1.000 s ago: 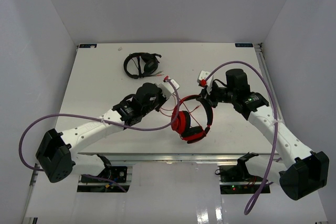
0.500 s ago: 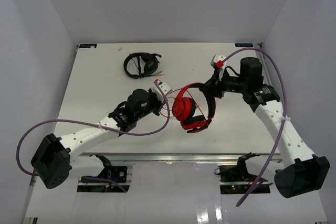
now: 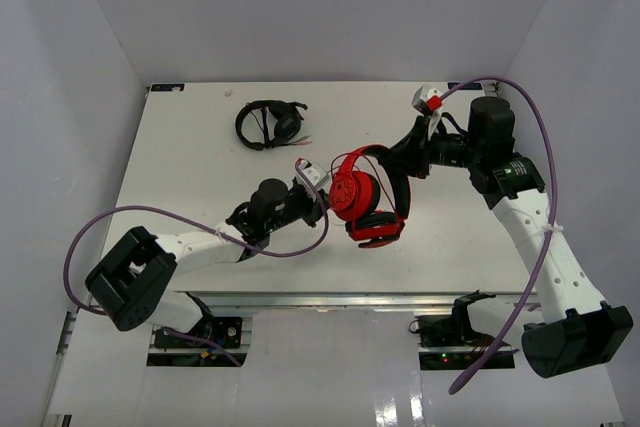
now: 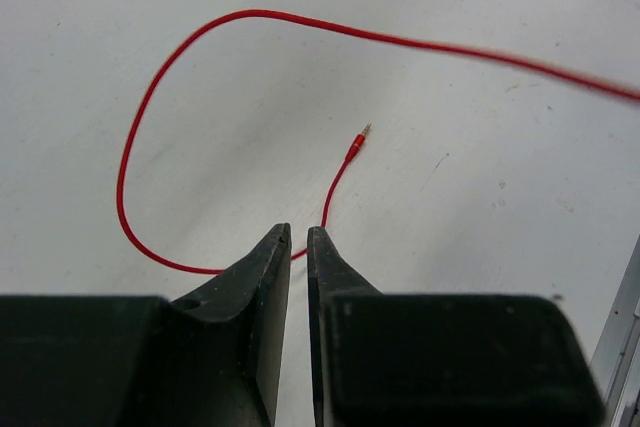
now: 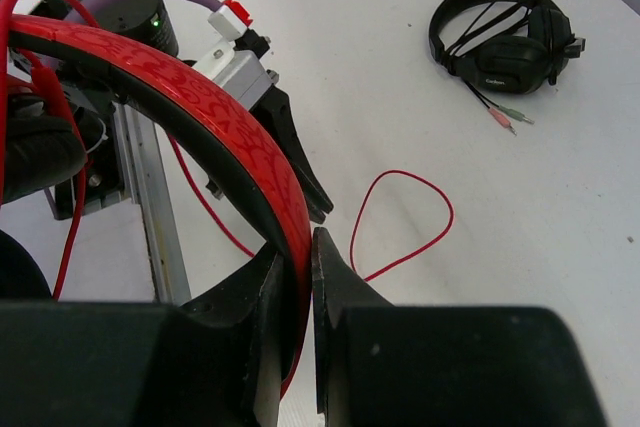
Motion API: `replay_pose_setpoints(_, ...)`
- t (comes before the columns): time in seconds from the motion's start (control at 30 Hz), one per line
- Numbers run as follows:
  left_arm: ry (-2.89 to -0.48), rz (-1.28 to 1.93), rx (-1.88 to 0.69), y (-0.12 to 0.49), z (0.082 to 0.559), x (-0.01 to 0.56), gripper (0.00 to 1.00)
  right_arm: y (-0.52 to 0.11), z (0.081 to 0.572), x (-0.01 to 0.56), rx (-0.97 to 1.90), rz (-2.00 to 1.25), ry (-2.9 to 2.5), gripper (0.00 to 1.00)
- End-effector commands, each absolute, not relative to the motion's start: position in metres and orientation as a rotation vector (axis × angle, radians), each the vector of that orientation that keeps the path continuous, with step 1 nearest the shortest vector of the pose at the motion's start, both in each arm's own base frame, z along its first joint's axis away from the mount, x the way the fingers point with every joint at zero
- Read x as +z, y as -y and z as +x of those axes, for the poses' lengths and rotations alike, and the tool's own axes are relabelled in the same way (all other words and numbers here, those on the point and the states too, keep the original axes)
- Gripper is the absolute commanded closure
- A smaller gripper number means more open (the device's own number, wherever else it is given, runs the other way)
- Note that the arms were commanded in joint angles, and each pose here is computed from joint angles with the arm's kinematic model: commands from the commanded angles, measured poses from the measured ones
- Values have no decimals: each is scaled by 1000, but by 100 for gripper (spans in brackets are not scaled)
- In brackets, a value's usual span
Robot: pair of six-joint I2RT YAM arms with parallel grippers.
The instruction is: Wrap the headphones
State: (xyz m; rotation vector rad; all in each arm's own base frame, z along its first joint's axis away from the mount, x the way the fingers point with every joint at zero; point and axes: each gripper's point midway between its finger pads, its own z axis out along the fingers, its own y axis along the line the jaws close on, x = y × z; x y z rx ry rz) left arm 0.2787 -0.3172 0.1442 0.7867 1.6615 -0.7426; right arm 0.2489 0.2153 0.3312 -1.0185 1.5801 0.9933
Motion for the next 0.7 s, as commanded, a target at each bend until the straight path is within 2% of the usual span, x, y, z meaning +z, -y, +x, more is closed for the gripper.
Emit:
replay_pose_setpoints(0.0,-1486,733,-847,332,283,179,76,-217,237,382,1020,-1013,-1458,92)
replay_pose_setpoints(0.13,-1403,714,-864,330,278,193,72,-215,237,387,1009,-993,-1464,92)
replay_pose_setpoints(0.4,-1372,765,-792,296,250,181,50,-213,242,388,1005,-961,-1485,92)
replay_pose_setpoints(0.5,-1397,760,-731,281,247,172,46,-213,243,389,1009,-956,-1487,92)
replay_pose_setpoints(0.6,-1398,738,-700,265,239,164,39,-213,242,390,1014,-955,-1488,92)
replay_pose_setpoints(0.67,-1309,805,-674,261,228,166,20,-214,241,390,1025,-964,-1483,92)
